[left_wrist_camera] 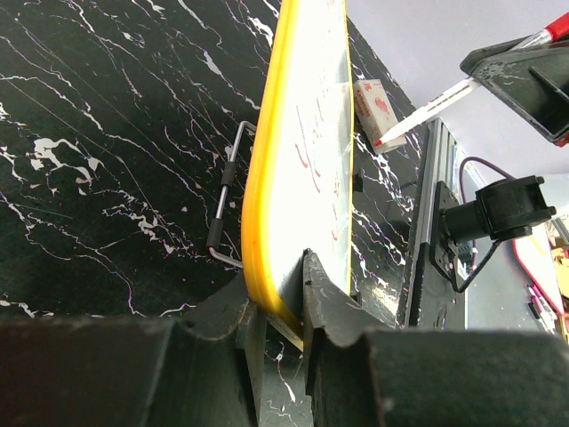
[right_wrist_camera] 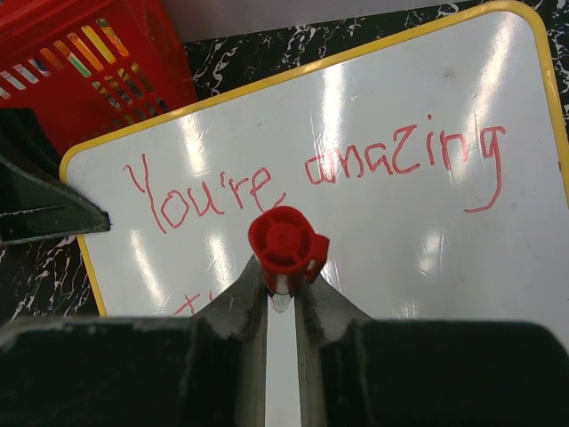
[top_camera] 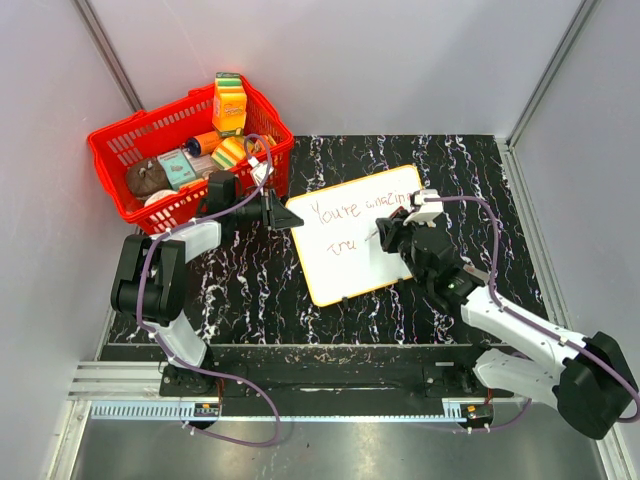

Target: Write a sentence on the whiteboard

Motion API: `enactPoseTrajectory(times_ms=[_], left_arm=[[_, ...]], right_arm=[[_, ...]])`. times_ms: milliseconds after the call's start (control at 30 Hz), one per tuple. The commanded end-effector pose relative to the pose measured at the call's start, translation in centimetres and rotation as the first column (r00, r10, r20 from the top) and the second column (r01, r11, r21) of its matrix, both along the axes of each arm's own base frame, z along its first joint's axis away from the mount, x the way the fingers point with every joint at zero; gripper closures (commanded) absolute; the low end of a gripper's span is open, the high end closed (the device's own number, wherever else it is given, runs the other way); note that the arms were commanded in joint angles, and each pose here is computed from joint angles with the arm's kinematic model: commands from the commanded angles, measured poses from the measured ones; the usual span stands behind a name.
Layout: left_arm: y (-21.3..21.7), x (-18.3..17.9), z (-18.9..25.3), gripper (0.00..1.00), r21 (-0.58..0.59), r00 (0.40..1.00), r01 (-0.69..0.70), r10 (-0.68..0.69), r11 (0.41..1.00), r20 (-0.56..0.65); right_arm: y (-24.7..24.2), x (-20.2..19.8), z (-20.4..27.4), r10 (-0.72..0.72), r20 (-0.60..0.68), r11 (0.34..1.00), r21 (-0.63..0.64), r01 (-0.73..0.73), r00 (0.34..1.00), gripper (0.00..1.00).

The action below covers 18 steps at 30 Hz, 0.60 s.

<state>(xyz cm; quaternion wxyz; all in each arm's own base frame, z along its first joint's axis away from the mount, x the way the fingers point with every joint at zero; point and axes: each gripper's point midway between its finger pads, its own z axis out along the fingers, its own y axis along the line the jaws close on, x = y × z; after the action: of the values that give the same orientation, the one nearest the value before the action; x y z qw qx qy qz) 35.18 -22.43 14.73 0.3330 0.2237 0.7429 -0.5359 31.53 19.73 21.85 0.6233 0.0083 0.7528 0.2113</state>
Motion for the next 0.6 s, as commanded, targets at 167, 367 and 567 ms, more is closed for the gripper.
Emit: enactPoseTrajectory(times_ms=[167, 367, 567], left_arm=[[-1.1, -1.4, -4.5, 1.0, 0.121, 0.996, 0.048, -0.056, 0.991, 0.067], [-1.2, -1.4, -4.5, 1.0, 0.12, 0.996, 0.048, -0.057, 0.992, 0.065], [-1.2, -1.5, -4.5, 1.0, 0.119, 0.996, 0.051, -0.059, 0.992, 0.063]], right_arm=[[1.5, 1.7, 3.2, 0.013, 0.061, 0.997, 0.074, -0.017, 0.998, 1.0], [2.5, 2.7, 3.9, 0.024, 0.073, 0.997, 0.075, -0.029, 0.997, 1.0], [2.7, 3.8, 3.1, 0.008, 0.063, 0.998, 0.061, -0.012, 0.998, 1.0]])
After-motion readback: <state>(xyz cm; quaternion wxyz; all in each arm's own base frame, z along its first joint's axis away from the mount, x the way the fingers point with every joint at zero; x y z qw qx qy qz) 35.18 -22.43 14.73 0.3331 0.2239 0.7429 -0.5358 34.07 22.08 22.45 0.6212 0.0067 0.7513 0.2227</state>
